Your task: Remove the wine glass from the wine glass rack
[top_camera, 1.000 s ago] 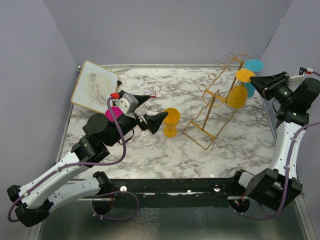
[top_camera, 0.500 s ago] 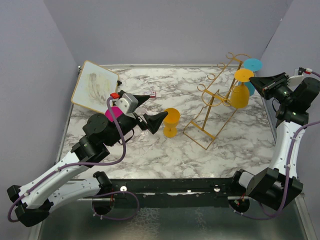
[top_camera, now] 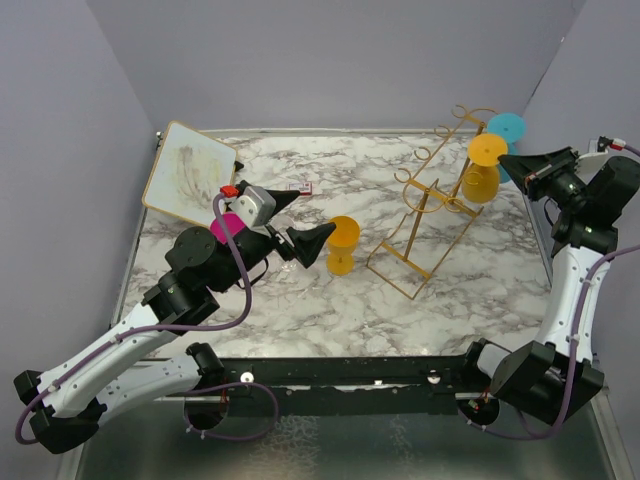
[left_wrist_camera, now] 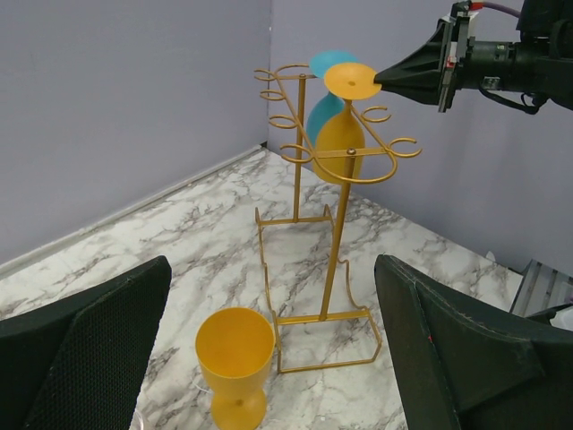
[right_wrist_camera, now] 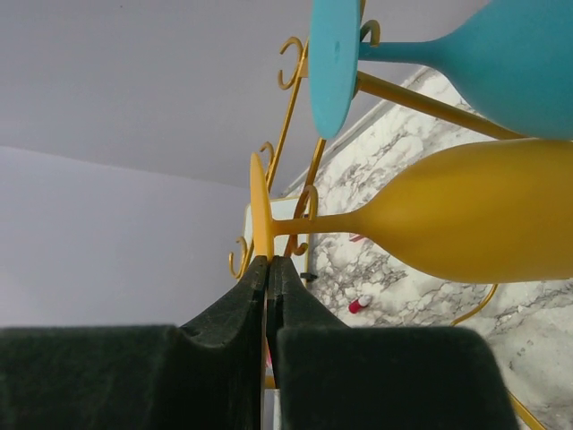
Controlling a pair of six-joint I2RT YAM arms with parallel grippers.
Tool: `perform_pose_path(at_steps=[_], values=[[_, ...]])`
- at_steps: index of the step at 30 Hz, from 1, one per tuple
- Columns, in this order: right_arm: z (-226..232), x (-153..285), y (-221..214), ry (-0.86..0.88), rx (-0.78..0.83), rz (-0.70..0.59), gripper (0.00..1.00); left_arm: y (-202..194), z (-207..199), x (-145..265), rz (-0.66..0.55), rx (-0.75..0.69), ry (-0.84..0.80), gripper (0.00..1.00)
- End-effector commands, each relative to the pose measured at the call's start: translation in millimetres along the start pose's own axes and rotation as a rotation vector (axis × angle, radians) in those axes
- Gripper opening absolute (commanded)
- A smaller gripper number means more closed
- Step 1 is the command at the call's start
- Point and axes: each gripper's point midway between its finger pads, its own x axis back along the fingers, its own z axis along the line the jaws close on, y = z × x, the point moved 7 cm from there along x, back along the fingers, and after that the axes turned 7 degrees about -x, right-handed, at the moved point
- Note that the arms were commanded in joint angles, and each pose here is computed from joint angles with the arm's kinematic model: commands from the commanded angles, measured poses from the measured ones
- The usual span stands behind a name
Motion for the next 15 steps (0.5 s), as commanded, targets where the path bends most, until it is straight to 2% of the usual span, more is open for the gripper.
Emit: perform_pose_path(at_steps=[1, 7, 15], values=[[19.7, 8.8, -3.7, 0.039, 0.002, -0.022, 0.02, 9.1, 0.6, 3.1, -0.034, 0.019, 0.014, 0.99], [19.7, 10.2, -7.0, 0.046, -0.038, -0.011, 0.02, 8.6, -0.2, 3.3, -0.035, 0.026, 0.009, 0.99], [23.5, 17.1, -7.4, -0.031, -0.124, -0.085, 0.02, 9.7, -0.6, 4.2, -0.033, 0.025, 0.003, 0.99]])
